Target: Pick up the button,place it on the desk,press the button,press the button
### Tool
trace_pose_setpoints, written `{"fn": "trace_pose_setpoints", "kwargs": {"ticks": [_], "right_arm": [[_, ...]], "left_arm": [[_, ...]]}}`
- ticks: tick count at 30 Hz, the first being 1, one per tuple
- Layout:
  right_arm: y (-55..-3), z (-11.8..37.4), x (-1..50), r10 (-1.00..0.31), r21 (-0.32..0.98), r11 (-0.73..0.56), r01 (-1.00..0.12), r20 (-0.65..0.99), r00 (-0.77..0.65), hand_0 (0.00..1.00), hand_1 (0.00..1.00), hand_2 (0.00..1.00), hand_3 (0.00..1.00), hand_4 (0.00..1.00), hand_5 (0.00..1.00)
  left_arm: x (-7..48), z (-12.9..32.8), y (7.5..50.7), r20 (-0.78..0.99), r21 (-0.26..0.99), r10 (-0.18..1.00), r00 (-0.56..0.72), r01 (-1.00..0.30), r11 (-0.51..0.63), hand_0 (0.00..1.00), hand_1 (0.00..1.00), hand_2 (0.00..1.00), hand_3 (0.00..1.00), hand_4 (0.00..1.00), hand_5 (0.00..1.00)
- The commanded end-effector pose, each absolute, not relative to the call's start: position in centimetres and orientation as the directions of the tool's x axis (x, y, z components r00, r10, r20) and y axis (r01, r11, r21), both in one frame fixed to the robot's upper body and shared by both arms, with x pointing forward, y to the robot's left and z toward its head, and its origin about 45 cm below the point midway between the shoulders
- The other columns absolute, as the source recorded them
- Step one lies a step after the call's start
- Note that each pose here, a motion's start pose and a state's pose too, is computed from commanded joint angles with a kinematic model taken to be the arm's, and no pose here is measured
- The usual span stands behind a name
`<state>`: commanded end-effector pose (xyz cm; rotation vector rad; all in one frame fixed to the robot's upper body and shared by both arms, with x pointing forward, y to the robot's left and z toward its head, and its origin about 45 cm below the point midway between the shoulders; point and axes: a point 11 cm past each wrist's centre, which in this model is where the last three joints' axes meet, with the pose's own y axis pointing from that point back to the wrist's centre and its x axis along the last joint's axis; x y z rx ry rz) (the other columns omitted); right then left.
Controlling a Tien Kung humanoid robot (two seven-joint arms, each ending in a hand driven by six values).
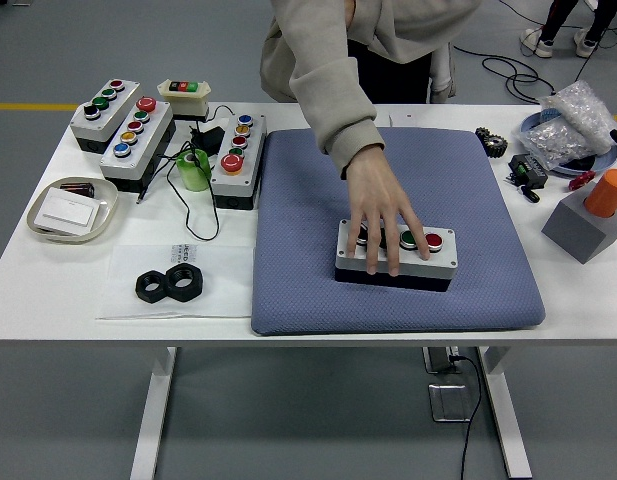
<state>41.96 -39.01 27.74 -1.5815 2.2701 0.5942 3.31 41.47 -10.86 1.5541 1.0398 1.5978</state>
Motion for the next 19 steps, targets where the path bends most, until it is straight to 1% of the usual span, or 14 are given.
{"fn": "trace_pose_setpoints", "kwargs": {"ticks": [19], "right_arm": [[-39.17, 27.28, 41.72, -0.812, 0.171, 0.309, -0.936, -0.464, -0.353, 0.885, 0.769, 0.840, 0.850, 0.610, 0.168]], "left_arm": [[2.88, -10.91, 41.44, 0.463, 0.886, 0.884, -0.065, 0.072, -0.459, 0.749, 0.789, 0.867, 0.784, 0.556, 0.998]]}}
